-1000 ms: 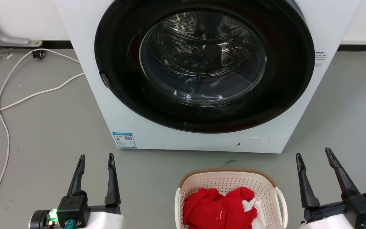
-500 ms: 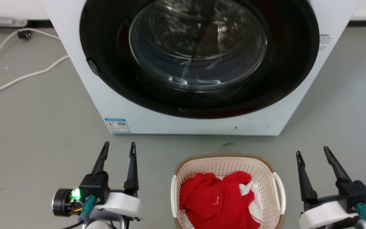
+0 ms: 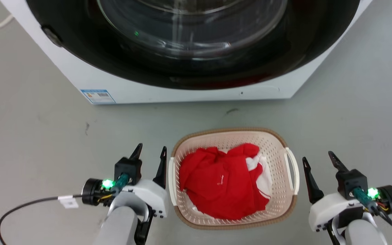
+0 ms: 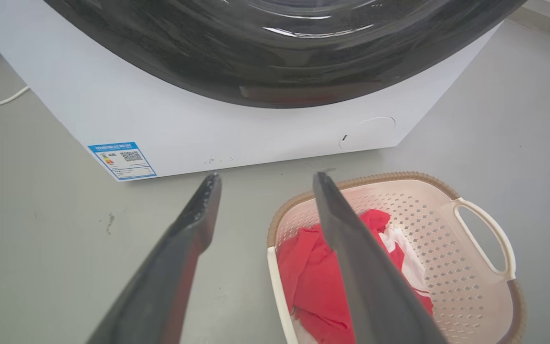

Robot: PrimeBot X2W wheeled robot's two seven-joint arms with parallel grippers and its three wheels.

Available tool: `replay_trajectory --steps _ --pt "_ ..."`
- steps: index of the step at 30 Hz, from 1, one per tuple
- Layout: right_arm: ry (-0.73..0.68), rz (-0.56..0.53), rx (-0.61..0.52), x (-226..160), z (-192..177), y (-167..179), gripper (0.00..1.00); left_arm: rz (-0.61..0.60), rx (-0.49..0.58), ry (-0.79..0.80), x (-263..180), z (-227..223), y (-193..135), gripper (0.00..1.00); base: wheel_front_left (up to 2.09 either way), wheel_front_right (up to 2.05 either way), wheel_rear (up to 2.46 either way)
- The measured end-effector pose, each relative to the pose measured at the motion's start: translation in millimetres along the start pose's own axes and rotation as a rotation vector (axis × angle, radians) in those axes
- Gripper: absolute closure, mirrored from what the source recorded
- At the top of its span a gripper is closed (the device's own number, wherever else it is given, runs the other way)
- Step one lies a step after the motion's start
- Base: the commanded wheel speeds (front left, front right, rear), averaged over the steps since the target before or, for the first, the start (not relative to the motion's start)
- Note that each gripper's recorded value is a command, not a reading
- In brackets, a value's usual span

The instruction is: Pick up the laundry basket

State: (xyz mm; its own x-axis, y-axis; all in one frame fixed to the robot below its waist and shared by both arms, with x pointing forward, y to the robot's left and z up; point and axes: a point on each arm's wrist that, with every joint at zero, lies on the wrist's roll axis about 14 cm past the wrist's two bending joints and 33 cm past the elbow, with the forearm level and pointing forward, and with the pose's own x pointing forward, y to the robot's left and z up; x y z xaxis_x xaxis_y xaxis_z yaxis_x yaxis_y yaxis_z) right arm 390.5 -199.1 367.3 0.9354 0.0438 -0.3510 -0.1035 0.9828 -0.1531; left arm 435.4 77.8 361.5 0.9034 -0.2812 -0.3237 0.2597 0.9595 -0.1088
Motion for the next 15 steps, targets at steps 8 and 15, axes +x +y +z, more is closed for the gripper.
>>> replay_trajectory --steps 8,15 --pt "0.203 0.015 0.006 23 -61 0 0.0 -0.054 -0.017 0.18 38 -59 -7 0.0 0.0 0.0 0.0" --pt "0.312 0.035 0.004 36 -97 4 0.0 -0.082 -0.023 0.294 54 -102 -10 0.0 0.0 0.0 0.0"
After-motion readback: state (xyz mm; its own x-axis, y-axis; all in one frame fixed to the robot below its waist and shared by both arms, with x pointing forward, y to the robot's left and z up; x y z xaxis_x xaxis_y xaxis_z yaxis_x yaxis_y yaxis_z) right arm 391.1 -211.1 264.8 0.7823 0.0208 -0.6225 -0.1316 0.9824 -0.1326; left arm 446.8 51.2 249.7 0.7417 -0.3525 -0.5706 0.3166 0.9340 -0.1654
